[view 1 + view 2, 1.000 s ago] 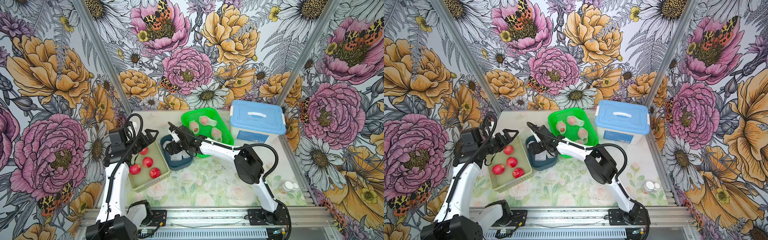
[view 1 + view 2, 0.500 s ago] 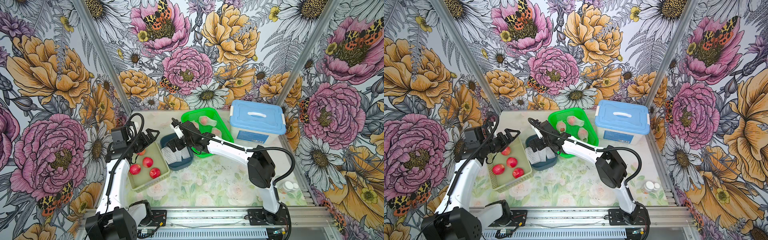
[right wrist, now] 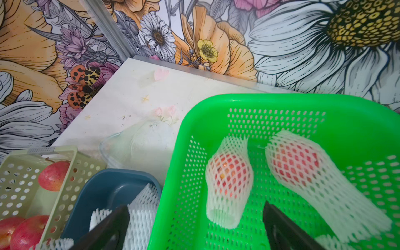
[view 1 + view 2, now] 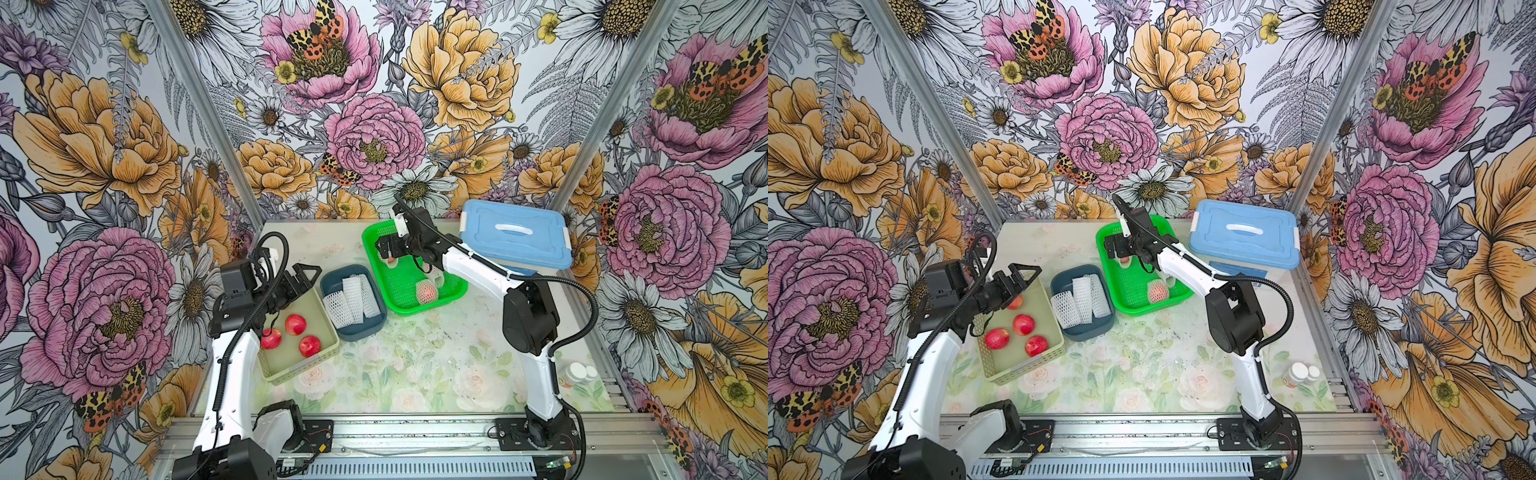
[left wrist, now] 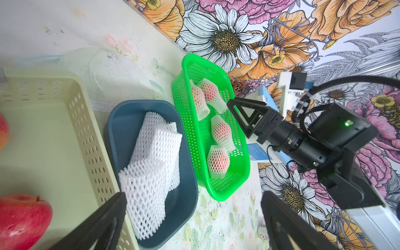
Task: Remove foam nets from apples
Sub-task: Place the foam net into the storage box, then pick up the apple from the basket, then place the apple at the center of the board.
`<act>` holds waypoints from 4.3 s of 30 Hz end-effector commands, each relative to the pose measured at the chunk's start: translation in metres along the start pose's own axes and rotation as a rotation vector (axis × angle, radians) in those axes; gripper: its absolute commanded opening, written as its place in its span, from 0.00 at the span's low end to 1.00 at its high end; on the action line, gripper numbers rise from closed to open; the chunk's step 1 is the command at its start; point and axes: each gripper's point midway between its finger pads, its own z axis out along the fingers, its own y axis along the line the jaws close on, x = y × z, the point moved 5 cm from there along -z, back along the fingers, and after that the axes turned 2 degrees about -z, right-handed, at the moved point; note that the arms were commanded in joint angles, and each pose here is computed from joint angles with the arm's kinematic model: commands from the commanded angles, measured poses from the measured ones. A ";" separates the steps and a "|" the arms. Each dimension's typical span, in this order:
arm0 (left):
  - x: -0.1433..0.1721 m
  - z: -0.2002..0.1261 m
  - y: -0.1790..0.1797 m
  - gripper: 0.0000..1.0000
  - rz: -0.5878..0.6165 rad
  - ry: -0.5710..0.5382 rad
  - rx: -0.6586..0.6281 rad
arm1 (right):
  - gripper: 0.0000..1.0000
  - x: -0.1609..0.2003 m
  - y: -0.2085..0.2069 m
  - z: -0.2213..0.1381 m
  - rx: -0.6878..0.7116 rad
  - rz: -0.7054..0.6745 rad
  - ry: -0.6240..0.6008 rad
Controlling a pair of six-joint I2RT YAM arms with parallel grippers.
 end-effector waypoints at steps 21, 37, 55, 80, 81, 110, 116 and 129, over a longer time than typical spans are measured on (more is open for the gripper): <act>0.014 -0.002 -0.013 0.99 0.068 0.041 0.058 | 1.00 0.047 -0.032 0.091 0.061 0.086 0.109; 0.016 -0.003 -0.015 0.99 0.075 0.042 0.064 | 0.72 0.047 -0.038 0.088 0.105 0.085 0.105; 0.017 0.000 -0.021 0.99 0.088 0.056 0.067 | 0.52 0.008 -0.017 0.002 0.117 -0.040 0.002; 0.057 0.059 -0.059 0.99 0.181 0.242 0.134 | 0.54 0.178 0.077 -0.197 -0.308 -0.280 -0.136; 0.064 0.060 -0.061 0.99 0.182 0.269 0.145 | 0.54 0.189 0.076 -0.201 -0.315 -0.280 -0.124; 0.224 0.075 -0.012 0.99 0.057 0.535 0.068 | 0.48 0.318 0.084 -0.182 -0.293 -0.225 -0.001; 0.230 0.081 -0.007 0.99 0.054 0.550 0.058 | 0.47 0.325 0.086 -0.182 -0.300 -0.248 0.052; 0.236 0.086 -0.005 0.99 0.064 0.566 0.045 | 0.60 0.340 0.093 -0.183 -0.284 -0.254 0.145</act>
